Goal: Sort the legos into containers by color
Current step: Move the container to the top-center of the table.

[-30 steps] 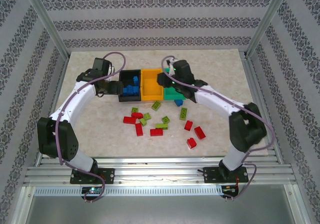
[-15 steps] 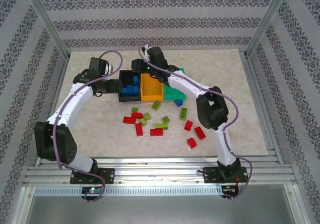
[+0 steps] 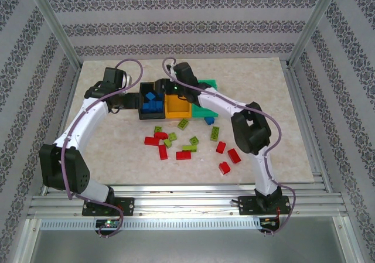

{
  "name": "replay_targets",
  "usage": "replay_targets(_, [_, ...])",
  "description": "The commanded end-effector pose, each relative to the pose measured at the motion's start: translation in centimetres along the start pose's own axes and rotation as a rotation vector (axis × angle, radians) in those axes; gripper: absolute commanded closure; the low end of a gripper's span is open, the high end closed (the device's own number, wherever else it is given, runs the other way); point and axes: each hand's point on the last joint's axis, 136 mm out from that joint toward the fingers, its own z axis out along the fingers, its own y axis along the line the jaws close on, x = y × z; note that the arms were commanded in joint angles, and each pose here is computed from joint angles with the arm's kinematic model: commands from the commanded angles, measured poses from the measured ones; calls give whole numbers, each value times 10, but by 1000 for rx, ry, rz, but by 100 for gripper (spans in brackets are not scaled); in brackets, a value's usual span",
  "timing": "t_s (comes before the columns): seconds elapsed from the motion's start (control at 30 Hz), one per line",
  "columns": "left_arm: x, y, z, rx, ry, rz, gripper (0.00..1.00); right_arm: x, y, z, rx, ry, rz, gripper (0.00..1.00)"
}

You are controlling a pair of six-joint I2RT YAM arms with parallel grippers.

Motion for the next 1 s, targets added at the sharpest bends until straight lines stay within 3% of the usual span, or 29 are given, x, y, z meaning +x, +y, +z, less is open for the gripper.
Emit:
replay_targets(0.0, [-4, -2, 0, 35, -15, -7, 22, -4, 11, -41, -21, -52, -62, 47])
replay_targets(0.43, [-4, -5, 0, 75, -17, -20, 22, 107, -81, -137, 218, 51, -52, 46])
replay_targets(0.73, [-1, -6, 6, 80, 5, -20, 22, 93, -143, -161, 303, 6, 85, 46])
replay_targets(0.97, [0, -8, 7, 96, 6, -23, 22, 84, -156, -135, 293, 38, 89, 46])
